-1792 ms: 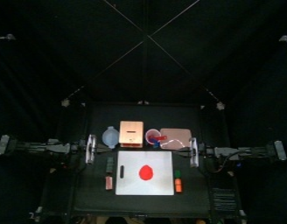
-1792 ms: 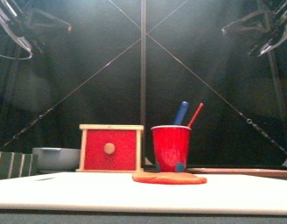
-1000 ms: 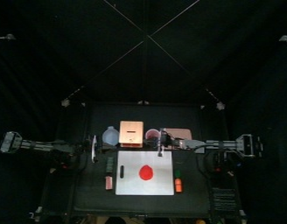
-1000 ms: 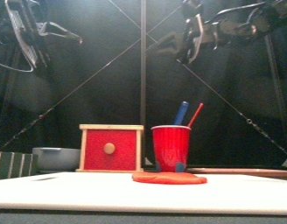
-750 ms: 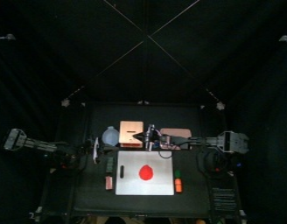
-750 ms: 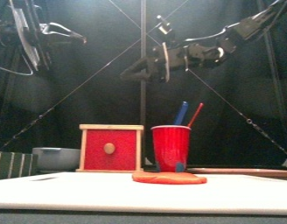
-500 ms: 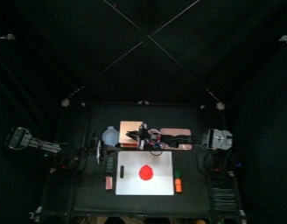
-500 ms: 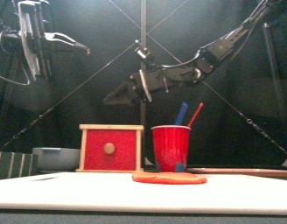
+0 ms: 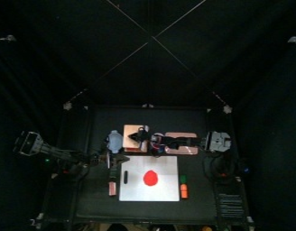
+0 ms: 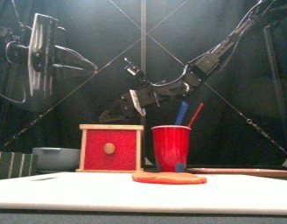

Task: Get the cutter from the drawer then cut the dough then place the extra dough in the bowl
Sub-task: Open the drawer

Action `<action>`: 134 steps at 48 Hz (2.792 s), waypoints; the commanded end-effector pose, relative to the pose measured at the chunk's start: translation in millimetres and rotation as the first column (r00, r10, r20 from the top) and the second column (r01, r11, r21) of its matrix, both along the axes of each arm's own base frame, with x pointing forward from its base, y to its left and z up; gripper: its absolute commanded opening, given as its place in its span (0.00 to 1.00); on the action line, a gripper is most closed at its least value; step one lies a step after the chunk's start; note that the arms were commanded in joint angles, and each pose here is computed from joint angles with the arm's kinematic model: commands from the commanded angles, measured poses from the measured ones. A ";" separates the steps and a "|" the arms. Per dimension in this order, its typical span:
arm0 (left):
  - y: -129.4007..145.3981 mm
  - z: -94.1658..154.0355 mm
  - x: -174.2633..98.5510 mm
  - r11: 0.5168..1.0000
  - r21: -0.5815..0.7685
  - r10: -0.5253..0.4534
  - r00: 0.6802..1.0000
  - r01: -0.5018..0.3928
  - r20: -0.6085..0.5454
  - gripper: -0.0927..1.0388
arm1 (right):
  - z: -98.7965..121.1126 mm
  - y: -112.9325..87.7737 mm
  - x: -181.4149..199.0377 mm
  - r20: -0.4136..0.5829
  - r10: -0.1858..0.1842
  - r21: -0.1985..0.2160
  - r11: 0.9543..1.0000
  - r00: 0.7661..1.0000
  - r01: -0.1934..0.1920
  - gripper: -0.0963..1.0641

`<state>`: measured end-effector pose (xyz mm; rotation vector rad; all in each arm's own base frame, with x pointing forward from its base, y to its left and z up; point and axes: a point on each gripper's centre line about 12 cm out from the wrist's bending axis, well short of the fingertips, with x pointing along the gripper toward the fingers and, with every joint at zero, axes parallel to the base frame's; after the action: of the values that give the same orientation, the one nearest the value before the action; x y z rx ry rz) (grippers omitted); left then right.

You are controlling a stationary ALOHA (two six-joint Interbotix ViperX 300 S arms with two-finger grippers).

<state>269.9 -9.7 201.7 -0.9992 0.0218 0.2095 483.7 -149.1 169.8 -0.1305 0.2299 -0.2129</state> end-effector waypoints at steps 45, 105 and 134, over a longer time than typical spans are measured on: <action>43.6 -66.8 49.9 0.834 -0.402 0.325 0.925 -0.379 -0.197 0.98 | -10.1 12.5 4.5 -0.059 0.033 -0.006 0.999 0.998 -0.033 0.13; 75.0 -103.5 50.1 0.762 -0.386 0.428 0.851 -0.521 -0.304 0.91 | -5.4 25.5 11.6 -0.060 0.074 -0.027 0.997 0.995 -0.075 0.13; 83.6 -100.3 50.2 0.745 -0.338 0.498 0.816 -0.576 -0.292 0.83 | -1.5 29.8 15.8 -0.048 0.081 -0.026 0.996 0.996 -0.082 0.13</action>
<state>316.2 67.9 93.7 -1.3883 -0.0087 0.8714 494.6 -128.4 156.6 -0.1693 0.2958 -0.1470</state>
